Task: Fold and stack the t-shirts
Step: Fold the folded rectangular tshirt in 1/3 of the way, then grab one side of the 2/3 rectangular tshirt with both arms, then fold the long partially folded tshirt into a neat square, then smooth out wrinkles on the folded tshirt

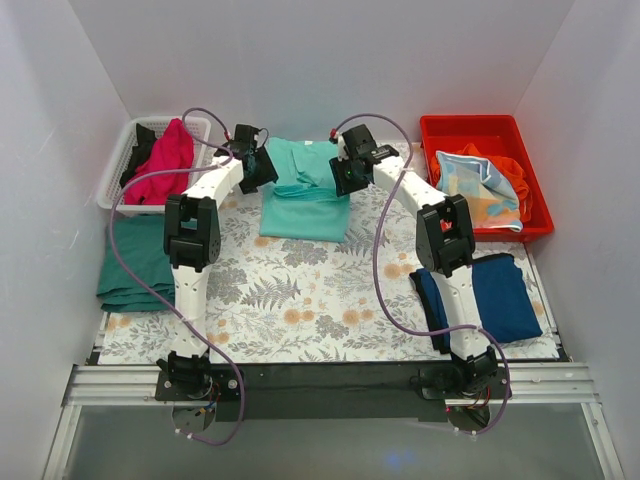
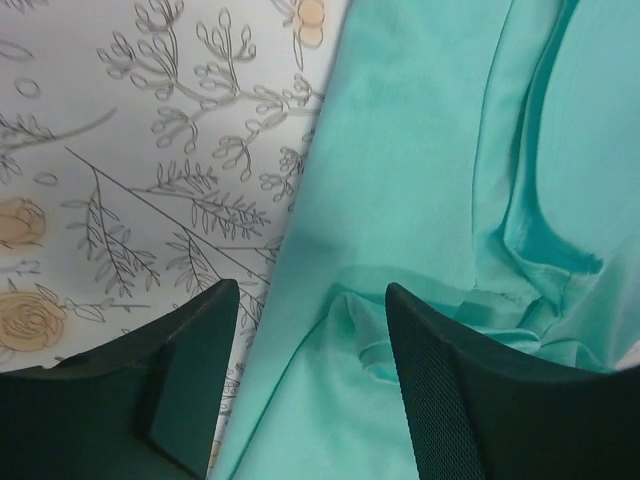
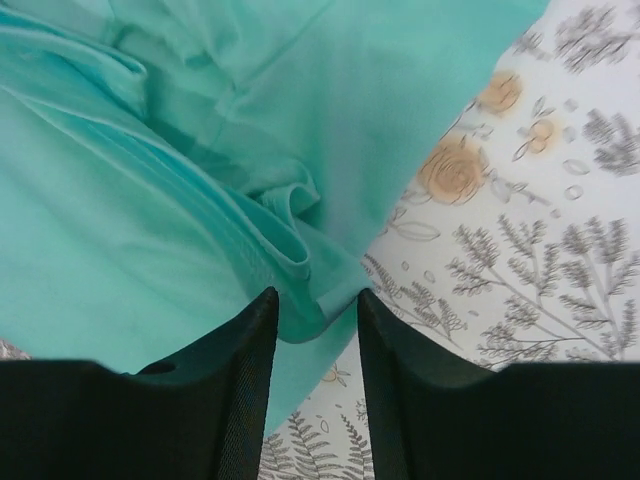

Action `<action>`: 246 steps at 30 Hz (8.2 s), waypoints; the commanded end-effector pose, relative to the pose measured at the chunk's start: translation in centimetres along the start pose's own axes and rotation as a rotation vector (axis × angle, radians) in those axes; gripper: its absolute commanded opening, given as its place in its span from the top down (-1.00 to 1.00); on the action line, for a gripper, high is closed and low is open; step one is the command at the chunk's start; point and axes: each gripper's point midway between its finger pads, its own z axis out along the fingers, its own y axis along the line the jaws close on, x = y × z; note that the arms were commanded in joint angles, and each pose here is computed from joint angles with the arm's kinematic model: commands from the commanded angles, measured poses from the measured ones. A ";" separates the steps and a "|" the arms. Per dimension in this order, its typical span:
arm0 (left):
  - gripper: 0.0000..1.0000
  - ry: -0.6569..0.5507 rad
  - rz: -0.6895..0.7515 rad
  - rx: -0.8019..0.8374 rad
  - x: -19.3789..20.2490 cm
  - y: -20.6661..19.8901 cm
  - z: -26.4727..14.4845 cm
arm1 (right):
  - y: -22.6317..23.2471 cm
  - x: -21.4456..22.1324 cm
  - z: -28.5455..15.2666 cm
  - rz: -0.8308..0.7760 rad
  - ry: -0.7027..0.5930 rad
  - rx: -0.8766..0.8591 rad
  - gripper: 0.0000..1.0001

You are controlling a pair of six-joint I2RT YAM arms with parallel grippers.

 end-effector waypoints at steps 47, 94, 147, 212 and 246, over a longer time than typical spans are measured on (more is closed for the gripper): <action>0.42 -0.058 0.142 0.186 -0.2 -3.3 1.4 | 4.4 2.3 -2.7 0.019 -0.033 -0.091 0.24; -0.70 -0.273 0.101 0.009 -5.7 -1.0 -4.2 | 2.9 2.6 -0.5 0.047 0.004 -0.006 0.29; 0.18 0.226 -0.085 0.404 11.3 5.9 -5.6 | 9.1 9.9 -0.9 0.100 0.132 -0.298 0.41; 1.00 -0.021 -0.109 0.402 -2.7 -0.8 -13.2 | 3.7 -2.4 -8.9 0.013 -0.124 -0.194 0.97; -0.61 -0.157 0.111 0.487 -5.3 -5.1 -5.3 | 2.4 -5.2 -4.2 0.118 -0.247 -0.208 0.35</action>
